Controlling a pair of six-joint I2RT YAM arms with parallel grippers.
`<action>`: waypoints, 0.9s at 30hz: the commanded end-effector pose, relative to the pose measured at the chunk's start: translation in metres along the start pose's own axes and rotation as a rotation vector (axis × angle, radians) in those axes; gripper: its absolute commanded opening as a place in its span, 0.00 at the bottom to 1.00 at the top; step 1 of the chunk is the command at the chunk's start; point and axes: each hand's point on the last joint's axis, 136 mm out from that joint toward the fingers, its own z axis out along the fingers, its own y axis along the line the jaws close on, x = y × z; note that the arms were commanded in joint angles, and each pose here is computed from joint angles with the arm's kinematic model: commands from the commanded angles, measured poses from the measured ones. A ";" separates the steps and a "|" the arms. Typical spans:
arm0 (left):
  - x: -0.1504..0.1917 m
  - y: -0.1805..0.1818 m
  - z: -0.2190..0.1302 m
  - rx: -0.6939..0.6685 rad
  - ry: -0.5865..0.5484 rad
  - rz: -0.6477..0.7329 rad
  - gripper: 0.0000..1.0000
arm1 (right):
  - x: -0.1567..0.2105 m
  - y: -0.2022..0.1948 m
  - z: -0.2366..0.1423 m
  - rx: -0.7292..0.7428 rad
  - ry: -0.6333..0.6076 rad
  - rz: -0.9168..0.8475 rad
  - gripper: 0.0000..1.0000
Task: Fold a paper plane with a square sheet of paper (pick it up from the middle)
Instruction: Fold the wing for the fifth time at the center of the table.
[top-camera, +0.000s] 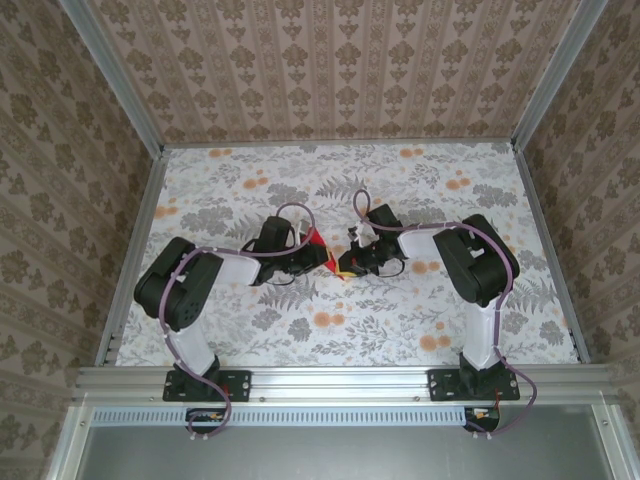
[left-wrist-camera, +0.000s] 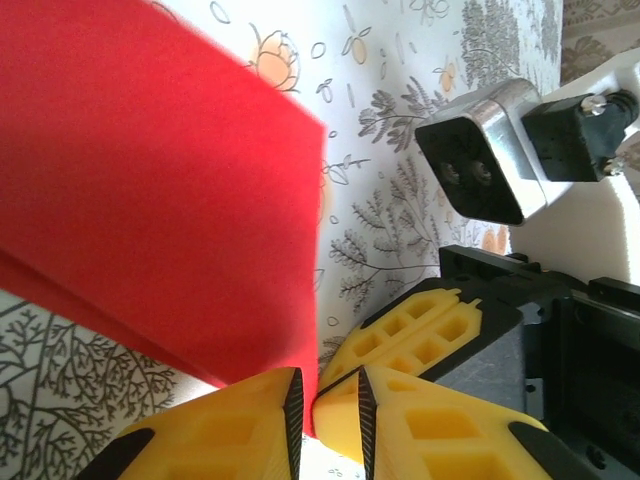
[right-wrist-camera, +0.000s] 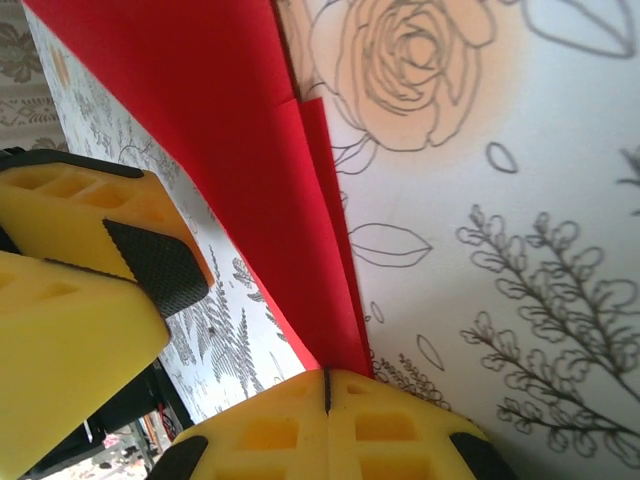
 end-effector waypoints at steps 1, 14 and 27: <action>-0.002 -0.005 0.007 0.018 0.008 0.042 0.23 | 0.007 -0.009 0.003 -0.007 0.031 0.071 0.00; -0.005 -0.009 0.015 0.030 0.007 0.068 0.22 | 0.009 -0.015 0.005 -0.002 0.043 0.096 0.00; -0.003 0.023 0.024 -0.129 0.041 -0.058 0.18 | 0.007 -0.008 0.000 -0.013 0.040 0.071 0.00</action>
